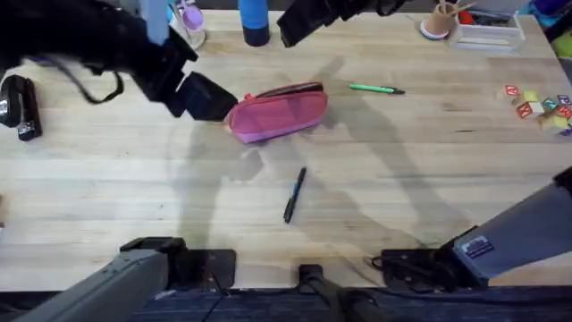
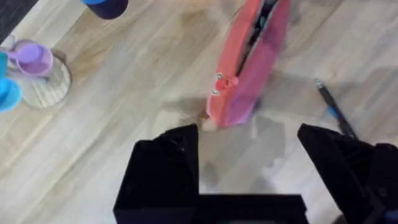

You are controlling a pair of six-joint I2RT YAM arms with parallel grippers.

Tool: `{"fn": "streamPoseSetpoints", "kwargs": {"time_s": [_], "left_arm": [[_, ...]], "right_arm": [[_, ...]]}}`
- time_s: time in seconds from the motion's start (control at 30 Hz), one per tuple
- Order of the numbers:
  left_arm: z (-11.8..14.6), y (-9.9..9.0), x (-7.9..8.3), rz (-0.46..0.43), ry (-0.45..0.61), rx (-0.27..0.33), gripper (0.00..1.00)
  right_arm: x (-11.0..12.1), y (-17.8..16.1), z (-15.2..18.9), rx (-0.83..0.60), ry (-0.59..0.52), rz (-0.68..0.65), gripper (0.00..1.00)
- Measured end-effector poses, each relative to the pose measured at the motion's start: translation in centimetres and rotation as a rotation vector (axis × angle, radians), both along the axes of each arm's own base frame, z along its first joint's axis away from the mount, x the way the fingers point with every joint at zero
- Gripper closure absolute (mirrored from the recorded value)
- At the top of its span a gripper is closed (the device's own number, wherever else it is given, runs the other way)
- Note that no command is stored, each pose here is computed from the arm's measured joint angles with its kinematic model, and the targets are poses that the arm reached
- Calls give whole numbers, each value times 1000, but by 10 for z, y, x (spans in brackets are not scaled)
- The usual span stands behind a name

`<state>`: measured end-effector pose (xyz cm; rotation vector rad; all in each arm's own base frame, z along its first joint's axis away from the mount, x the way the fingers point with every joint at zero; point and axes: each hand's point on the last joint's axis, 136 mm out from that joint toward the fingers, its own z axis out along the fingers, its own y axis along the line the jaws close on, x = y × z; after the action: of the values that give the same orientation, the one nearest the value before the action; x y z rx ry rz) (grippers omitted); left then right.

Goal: Unzip the bag, pick up the pens from the table one at a time and place them inside, then zip the bag closed.

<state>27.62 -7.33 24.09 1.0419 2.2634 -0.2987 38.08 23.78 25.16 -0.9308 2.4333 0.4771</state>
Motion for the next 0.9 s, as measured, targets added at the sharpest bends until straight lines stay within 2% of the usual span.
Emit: {"fn": "streamPoseSetpoints", "kwargs": {"time_s": [0.2,0.37,0.47,0.57,0.67,0.73,0.77,0.9], "left_arm": [[13,1,-32,34,9,-16,7],[18,1,-40,43,1,-20,7],[18,1,-39,46,1,-18,7],[18,3,-39,52,1,-11,7],[17,4,-39,57,1,-3,8],[17,5,-39,60,1,3,7],[17,6,-38,62,1,5,7],[16,6,-38,64,1,9,7]], "right_arm": [[-9,7,2,-33,-17,55,8],[-12,15,3,-51,-45,100,17],[-9,18,5,-52,-74,109,161],[-6,18,7,-53,-93,115,347],[-5,17,7,-64,-103,125,614],[-5,17,7,-72,-116,141,887],[-4,17,7,-75,-122,148,948],[-4,18,7,-96,-154,202,970]]}}
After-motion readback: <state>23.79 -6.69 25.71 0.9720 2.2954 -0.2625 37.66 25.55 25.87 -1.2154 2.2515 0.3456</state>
